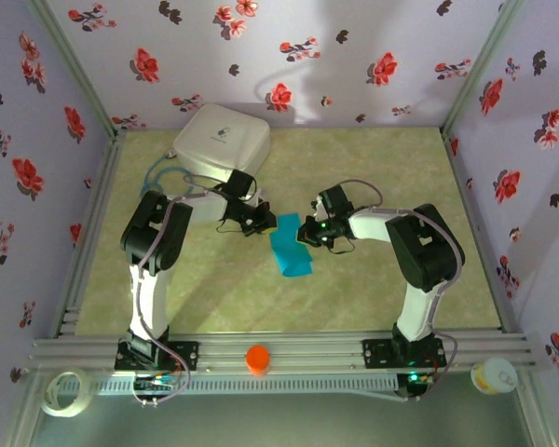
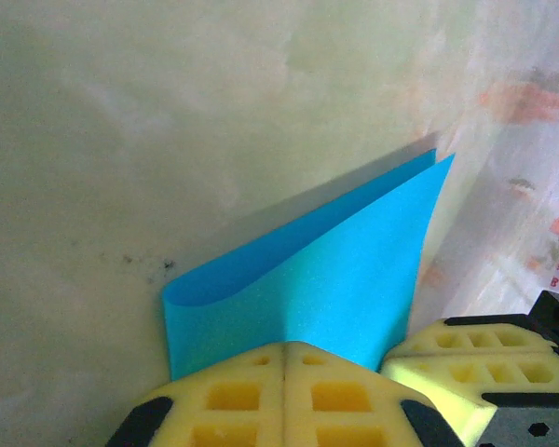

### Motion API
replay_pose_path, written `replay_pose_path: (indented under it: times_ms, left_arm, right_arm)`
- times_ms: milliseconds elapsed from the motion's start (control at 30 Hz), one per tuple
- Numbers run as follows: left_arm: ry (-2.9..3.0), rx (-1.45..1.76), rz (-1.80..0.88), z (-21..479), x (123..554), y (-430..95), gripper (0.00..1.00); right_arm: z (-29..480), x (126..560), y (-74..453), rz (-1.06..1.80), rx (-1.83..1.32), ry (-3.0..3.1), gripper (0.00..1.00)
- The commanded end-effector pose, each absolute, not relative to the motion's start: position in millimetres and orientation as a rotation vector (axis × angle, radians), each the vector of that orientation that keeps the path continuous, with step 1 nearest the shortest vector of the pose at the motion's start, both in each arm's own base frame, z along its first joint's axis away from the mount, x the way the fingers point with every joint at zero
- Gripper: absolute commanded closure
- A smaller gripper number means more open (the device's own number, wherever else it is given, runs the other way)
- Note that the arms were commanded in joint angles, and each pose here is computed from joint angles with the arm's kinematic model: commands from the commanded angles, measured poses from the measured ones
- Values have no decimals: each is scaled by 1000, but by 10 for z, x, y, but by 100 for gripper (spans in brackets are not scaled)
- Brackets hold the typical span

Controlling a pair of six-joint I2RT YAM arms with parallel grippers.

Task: Fold a paper plane with a square sheet of paper (pick it up from the middle)
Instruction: First fold the square sheet of paper in half at the center of the table.

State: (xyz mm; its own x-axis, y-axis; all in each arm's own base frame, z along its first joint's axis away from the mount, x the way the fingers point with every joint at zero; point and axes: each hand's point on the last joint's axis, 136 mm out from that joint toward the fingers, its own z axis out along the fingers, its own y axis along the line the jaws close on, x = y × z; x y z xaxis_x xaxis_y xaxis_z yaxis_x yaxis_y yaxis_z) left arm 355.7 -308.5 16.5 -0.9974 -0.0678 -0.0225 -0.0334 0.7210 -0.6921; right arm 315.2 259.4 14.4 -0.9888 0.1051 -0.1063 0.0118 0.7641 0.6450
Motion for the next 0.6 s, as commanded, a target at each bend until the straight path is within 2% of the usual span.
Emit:
replay_pose_path:
  times_ms: [0,267,567]
  left_arm:
    - [2991,-195,-938,-286,3482,-2790,100]
    - [2945,-364,-838,-242,3760,-2569,100]
    - [2886,-398,-902,-123,3962,-2591,100]
  right_arm:
    - [-436,2691,2156,728,218,3076,100]
    - [-463,2673,2153,728,217,3085,100]
    - [-489,2647,2154,740,223,3086,100]
